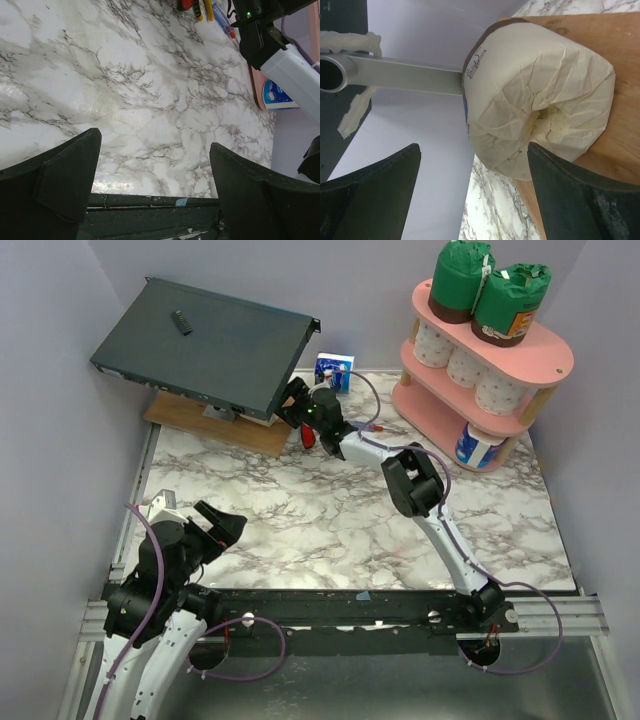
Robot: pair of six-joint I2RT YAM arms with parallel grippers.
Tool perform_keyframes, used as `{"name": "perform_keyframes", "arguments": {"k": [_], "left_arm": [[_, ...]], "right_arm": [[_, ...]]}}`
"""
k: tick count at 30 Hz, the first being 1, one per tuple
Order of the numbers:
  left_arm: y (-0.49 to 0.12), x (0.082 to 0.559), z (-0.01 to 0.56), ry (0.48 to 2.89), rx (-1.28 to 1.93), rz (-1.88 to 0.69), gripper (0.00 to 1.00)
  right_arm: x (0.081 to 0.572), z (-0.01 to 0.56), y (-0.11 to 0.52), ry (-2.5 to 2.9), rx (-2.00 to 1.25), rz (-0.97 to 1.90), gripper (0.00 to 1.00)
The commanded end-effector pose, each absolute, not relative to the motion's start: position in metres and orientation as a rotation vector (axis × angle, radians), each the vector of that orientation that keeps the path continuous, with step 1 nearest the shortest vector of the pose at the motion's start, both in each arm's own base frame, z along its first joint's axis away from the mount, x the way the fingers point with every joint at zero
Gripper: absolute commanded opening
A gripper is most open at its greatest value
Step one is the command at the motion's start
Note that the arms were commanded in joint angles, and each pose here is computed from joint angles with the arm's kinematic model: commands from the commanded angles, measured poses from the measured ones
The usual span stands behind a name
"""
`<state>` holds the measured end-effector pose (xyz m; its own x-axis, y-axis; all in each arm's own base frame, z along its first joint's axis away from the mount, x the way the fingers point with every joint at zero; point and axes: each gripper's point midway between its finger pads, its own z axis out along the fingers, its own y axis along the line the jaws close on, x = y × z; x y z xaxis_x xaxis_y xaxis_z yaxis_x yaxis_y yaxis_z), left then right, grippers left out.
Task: Place and organize the paper towels onto the shelf
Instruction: Pick up the paper towel from the center of the board.
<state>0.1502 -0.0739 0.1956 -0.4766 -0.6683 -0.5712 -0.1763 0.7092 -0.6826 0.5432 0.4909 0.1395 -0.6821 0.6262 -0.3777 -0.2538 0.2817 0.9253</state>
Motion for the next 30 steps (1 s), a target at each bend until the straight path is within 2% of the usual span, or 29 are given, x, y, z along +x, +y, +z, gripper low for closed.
{"name": "perform_keyframes", "arguments": {"k": [1,17,30], "left_arm": [[-0.068,0.148,0.191,2.015,-0.657,-0.661,0.94],[-0.068,0.148,0.186,2.027,-0.650,-0.654,0.94],[-0.066,0.149,0.190,2.023,-0.635,-0.635,0.94]], "right_arm": [[0.543,0.113,0.497,1.870,0.346,1.452,0.92],[0.559,0.103,0.505,1.828,0.333,1.406,0.89],[0.562,0.127,0.492,1.737,0.288,1.324,0.92]]}}
